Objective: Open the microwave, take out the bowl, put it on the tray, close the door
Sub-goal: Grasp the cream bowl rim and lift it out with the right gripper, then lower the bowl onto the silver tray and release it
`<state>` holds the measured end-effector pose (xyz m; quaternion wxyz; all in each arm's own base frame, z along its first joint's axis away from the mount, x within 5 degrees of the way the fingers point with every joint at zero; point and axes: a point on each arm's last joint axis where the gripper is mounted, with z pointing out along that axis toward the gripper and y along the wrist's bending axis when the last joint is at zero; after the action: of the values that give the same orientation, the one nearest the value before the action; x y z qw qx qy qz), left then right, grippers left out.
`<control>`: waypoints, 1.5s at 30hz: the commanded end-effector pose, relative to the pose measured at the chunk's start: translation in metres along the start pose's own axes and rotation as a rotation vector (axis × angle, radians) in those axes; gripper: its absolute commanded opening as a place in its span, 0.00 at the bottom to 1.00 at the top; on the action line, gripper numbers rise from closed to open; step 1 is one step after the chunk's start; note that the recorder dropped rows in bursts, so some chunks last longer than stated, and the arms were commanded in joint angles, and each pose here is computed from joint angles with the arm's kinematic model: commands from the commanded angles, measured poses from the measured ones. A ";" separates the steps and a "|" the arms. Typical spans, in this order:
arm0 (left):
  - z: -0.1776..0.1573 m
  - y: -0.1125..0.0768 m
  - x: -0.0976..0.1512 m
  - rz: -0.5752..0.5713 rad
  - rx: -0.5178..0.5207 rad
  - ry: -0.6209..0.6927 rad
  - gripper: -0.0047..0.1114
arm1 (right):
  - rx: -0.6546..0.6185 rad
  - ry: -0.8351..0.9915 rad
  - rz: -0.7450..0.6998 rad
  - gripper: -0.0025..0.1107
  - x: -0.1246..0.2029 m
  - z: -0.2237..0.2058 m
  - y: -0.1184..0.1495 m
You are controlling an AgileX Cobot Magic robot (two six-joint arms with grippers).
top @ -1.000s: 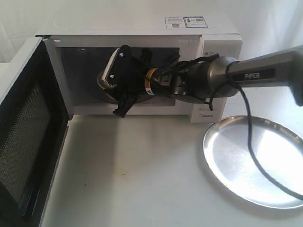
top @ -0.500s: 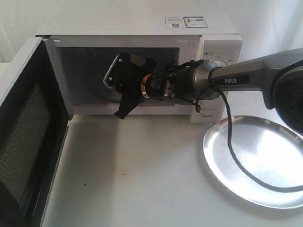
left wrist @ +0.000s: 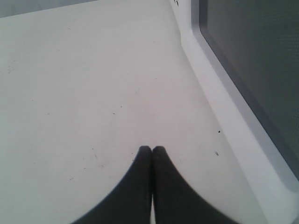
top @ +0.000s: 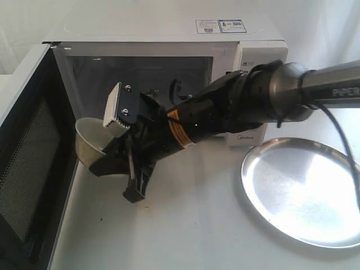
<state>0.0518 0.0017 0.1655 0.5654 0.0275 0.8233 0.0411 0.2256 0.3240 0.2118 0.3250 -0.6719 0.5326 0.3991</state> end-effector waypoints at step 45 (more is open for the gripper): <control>0.000 0.000 -0.001 -0.009 0.007 -0.004 0.04 | 0.709 0.211 0.273 0.41 0.035 -0.099 0.025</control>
<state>0.0518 0.0017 0.1655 0.5654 0.0275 0.8233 0.0411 0.2326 0.1989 0.1986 0.4084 -0.4468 0.7923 0.0762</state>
